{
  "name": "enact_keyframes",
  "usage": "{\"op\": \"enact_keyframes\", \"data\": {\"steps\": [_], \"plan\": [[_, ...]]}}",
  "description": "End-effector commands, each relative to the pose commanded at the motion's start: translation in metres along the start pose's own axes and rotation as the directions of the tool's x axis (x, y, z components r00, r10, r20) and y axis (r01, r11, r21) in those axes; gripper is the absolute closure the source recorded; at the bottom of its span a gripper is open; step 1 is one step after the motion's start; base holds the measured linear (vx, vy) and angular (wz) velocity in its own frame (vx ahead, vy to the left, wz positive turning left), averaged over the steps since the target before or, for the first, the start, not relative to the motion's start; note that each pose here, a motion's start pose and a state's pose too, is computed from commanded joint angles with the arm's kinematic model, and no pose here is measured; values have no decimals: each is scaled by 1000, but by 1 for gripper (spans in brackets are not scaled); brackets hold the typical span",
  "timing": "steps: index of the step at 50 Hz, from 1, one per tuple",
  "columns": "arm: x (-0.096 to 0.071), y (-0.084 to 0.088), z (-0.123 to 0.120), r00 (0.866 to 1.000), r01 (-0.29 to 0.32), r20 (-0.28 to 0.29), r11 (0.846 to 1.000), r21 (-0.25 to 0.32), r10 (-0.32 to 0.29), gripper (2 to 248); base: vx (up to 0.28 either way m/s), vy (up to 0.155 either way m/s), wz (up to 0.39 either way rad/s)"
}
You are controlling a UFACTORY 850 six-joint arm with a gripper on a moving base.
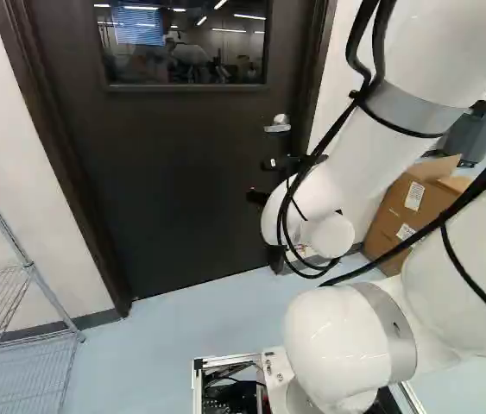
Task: Open the door and move inside
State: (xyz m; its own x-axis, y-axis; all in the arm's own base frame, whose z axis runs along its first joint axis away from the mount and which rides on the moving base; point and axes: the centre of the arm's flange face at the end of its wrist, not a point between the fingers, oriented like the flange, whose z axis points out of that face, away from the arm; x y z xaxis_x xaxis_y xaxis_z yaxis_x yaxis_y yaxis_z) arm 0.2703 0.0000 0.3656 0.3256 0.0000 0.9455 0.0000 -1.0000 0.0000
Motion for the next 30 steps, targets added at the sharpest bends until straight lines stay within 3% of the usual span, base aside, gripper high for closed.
{"op": "enact_keyframes", "data": {"steps": [30], "plan": [[0, 0, 0, 1000, 0, 0, 1000, 0, 0, 3, 157, 29, -23]]}}
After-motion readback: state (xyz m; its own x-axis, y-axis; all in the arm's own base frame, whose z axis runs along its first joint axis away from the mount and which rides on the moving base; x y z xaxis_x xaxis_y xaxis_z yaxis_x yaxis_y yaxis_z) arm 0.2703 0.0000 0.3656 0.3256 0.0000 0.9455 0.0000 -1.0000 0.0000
